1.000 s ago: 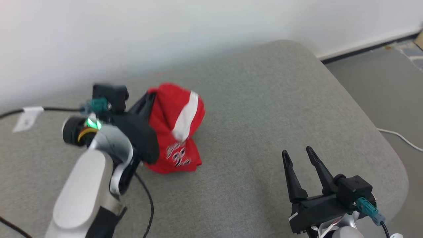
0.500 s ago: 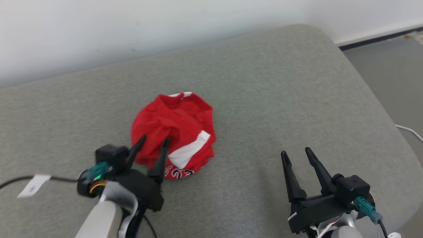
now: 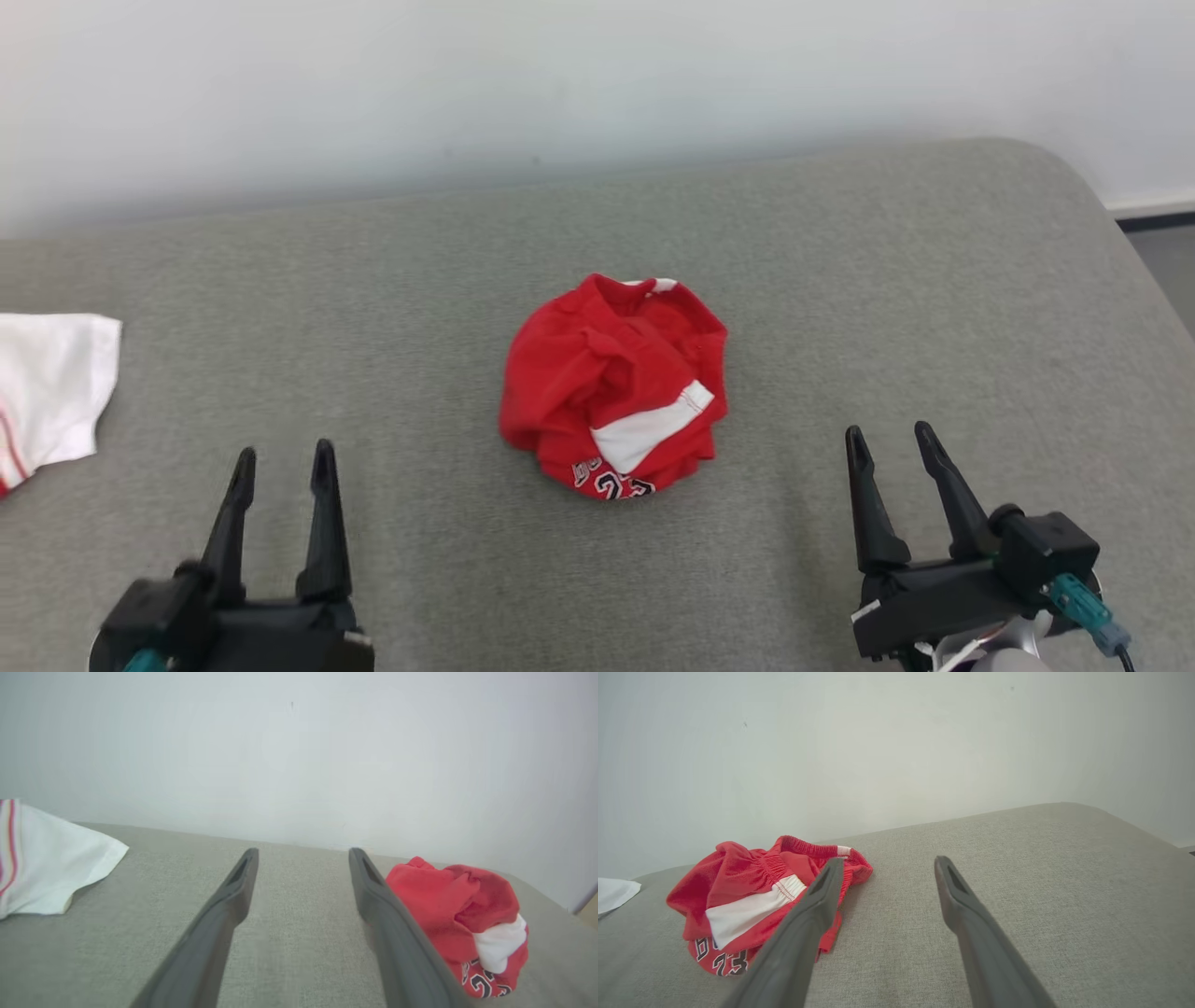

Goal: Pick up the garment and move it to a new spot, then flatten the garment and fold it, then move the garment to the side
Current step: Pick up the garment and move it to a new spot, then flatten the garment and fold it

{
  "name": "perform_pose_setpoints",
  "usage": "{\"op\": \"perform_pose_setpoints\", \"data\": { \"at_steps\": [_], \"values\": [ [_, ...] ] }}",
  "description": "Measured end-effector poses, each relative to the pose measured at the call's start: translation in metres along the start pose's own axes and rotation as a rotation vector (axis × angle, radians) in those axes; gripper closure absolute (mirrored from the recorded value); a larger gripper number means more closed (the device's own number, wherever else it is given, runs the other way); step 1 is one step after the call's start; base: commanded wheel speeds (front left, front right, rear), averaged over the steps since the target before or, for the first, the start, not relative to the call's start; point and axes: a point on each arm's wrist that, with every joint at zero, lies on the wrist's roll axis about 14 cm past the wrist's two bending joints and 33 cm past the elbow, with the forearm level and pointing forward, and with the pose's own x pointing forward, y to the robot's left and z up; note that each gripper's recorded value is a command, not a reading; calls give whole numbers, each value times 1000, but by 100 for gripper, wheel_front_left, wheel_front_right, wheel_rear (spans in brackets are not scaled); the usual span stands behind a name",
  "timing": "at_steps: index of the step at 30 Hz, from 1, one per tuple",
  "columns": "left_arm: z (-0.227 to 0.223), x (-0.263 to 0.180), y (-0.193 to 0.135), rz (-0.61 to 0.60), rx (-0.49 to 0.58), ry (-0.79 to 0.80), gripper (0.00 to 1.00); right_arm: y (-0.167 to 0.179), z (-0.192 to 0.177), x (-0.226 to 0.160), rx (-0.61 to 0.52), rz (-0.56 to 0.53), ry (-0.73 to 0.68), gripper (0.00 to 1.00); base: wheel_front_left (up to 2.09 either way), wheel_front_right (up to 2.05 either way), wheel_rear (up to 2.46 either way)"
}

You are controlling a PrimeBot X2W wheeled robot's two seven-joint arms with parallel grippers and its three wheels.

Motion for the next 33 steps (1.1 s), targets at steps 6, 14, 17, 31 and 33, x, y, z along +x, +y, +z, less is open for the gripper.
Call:
{"op": "perform_pose_setpoints", "data": {
  "at_steps": [6,14,17,31,33],
  "values": [
    [21,-40,27,101,53,-55,0,14,1,2,8,41,-22,0,0,0,0],
    [22,-69,33,126,86,-43,0,15,-11,-13,-5,43,12,0,0,0,0],
    [14,-73,28,109,89,-17,0,12,-19,-20,-14,34,35,0,0,0,0],
    [-2,-71,18,71,97,30,0,10,-21,-21,-21,29,47,0,0,0,0],
    [-2,-69,17,65,95,32,0,10,-22,-20,-19,29,49,0,0,0,0]
  ]
}}
